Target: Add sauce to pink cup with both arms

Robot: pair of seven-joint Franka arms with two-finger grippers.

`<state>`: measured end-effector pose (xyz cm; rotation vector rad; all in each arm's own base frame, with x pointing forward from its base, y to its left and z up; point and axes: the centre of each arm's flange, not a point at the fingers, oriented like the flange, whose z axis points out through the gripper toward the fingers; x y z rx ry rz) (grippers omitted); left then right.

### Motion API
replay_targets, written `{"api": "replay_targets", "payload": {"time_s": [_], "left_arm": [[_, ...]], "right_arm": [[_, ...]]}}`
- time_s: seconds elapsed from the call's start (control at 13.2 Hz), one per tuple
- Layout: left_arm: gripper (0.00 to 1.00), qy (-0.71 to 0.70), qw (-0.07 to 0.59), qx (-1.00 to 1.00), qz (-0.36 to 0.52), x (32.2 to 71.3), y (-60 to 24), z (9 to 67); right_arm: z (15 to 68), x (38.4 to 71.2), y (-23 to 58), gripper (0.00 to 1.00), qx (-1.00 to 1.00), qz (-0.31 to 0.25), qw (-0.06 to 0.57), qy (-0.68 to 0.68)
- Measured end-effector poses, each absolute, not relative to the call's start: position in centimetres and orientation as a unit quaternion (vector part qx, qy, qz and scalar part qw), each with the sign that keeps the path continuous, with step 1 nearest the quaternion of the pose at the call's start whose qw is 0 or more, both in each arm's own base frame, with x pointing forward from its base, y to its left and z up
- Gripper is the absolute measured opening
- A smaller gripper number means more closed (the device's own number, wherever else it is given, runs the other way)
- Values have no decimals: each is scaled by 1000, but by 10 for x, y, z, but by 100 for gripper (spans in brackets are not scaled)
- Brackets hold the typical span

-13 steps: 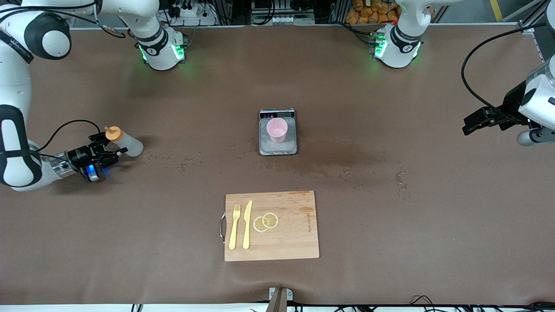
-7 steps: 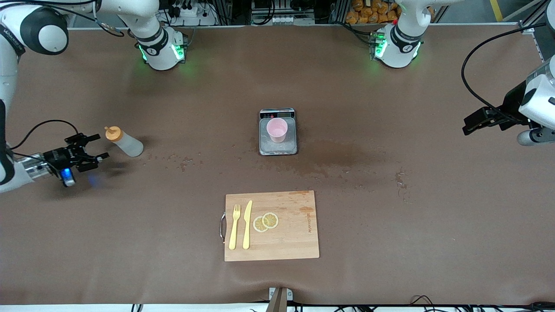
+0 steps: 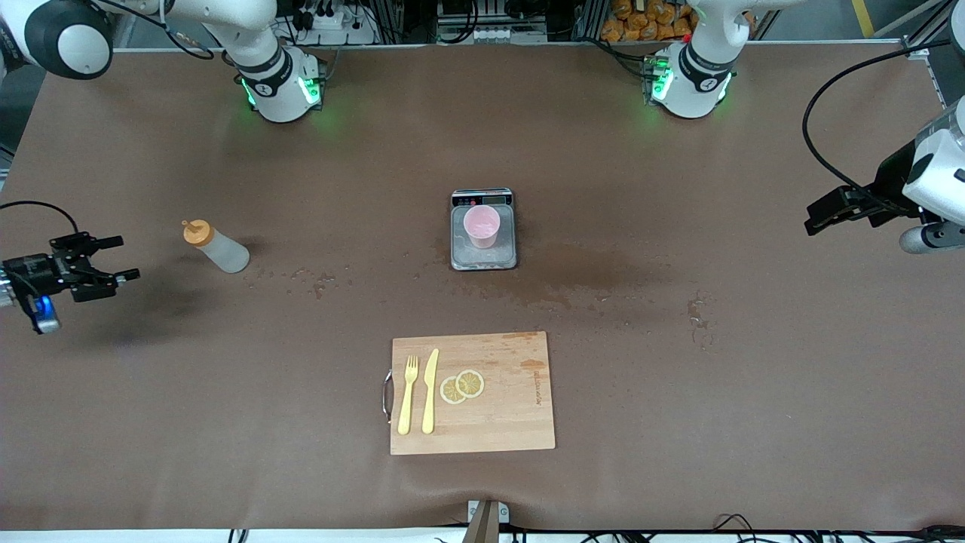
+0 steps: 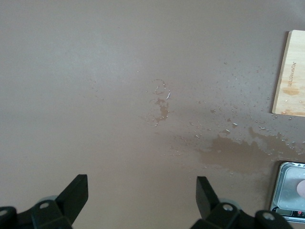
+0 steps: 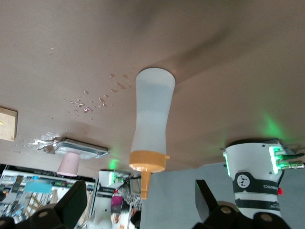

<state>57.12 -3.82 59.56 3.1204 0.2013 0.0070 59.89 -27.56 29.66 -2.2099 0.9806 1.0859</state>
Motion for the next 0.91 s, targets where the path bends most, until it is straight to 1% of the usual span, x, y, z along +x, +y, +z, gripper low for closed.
{"api": "replay_targets", "payload": {"time_s": [0.15, 0.45, 0.76, 0.91], "left_arm": [[100, 66, 7, 998, 2, 571, -37, 596], [100, 68, 7, 998, 2, 571, -34, 595], [100, 70, 7, 997, 0, 571, -31, 595], [100, 74, 7, 997, -1, 571, -27, 595]], "right_arm": [[332, 608, -264, 100, -831, 376, 219, 347], [424, 627, -192, 100, -886, 324, 149, 298], [469, 637, -131, 100, -914, 290, 119, 258], [497, 642, -94, 100, -935, 252, 87, 235]]}}
